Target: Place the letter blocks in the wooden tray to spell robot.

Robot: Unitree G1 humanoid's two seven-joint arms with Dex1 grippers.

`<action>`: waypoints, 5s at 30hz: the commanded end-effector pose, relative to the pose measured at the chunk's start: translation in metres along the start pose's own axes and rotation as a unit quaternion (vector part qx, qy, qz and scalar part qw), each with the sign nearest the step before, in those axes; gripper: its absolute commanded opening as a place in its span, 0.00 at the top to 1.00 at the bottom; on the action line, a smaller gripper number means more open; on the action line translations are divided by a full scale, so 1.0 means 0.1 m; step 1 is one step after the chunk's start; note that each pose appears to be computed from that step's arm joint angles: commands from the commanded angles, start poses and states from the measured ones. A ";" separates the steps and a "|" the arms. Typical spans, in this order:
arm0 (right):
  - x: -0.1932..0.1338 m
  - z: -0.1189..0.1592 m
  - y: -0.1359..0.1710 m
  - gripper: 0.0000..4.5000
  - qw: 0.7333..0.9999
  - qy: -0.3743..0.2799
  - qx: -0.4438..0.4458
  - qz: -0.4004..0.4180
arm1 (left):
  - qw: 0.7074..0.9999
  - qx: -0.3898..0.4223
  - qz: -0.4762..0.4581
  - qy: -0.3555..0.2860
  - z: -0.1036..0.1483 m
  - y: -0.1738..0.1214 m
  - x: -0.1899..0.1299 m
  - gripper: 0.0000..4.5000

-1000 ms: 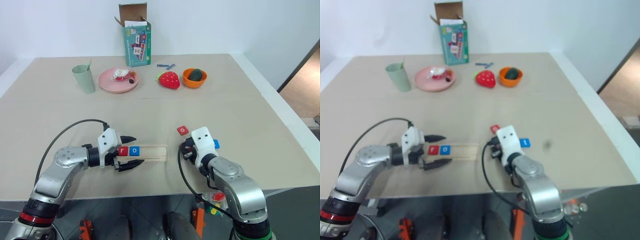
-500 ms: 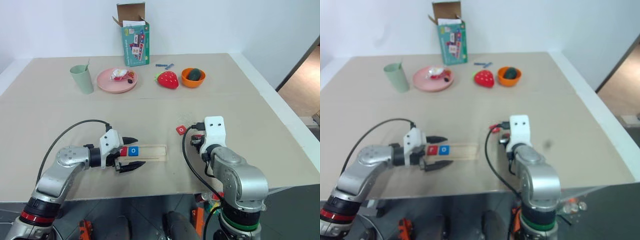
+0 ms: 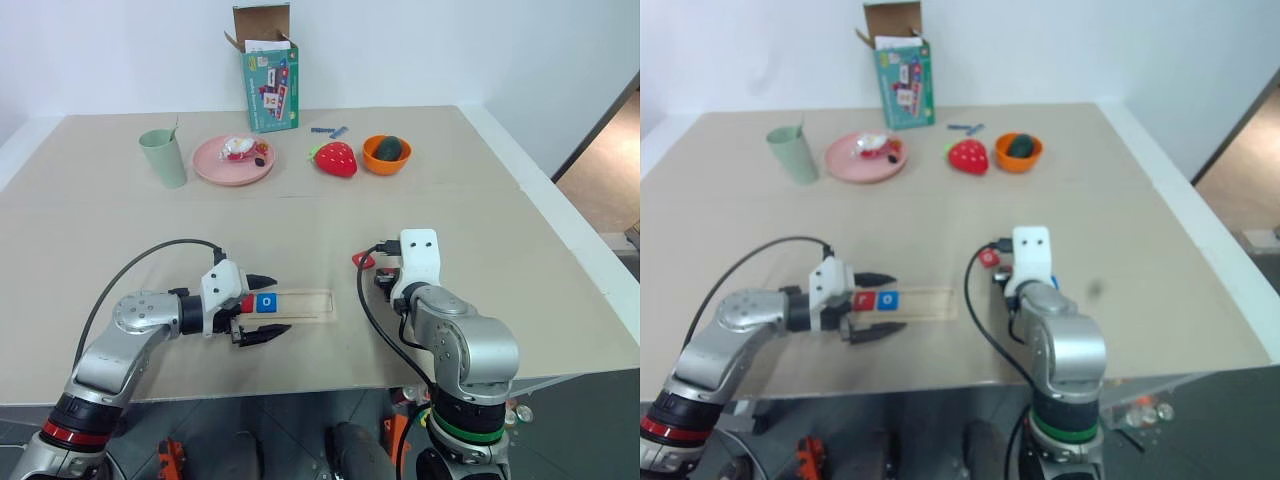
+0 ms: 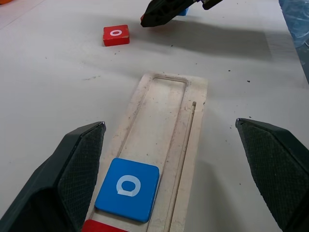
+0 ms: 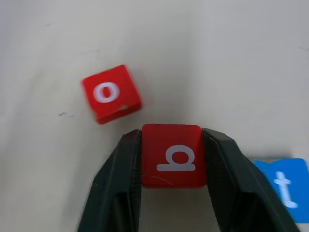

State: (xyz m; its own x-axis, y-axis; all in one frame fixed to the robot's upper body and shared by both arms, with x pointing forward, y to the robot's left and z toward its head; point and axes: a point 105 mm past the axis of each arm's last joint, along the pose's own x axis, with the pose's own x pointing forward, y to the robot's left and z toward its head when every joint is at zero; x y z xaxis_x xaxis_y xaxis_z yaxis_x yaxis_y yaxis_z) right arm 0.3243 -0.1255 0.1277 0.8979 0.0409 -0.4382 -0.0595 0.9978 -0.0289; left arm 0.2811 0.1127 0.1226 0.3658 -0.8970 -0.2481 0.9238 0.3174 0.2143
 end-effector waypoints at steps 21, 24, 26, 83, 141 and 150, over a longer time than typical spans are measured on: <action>-0.23 0.32 -0.31 0.01 0.898 -0.064 -0.282 0.330 | 0.999 0.037 -0.008 -0.013 0.04 -0.01 0.05 0.00; -0.13 0.30 -0.35 0.01 0.885 -0.063 -0.308 0.343 | 0.999 0.038 -0.007 -0.014 0.04 -0.01 0.05 0.00; -0.07 0.30 -0.36 0.01 0.882 -0.060 -0.310 0.351 | 0.999 0.038 -0.006 -0.014 0.03 -0.02 0.04 0.00; -0.11 0.13 0.15 0.73 0.962 -0.035 -0.177 0.204 | 0.999 0.026 0.002 -0.046 0.17 0.01 0.06 0.00; 0.09 0.10 -0.12 0.02 0.777 -0.076 -0.405 0.476 | 0.997 0.049 -0.052 -0.036 0.08 -0.15 0.05 0.00; 0.16 0.05 -0.06 0.07 0.772 -0.069 -0.400 0.489 | 0.997 0.048 -0.043 -0.032 0.07 -0.16 0.04 0.00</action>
State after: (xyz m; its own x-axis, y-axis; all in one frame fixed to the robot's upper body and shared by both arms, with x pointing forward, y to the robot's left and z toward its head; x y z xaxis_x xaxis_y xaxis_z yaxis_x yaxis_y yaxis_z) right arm 0.3387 -0.1350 0.1173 0.2949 0.8079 -0.5102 -0.9442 0.1643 -0.2856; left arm 0.2691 0.1022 0.1142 0.2644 -0.9362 -0.2316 0.9492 0.2101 0.2343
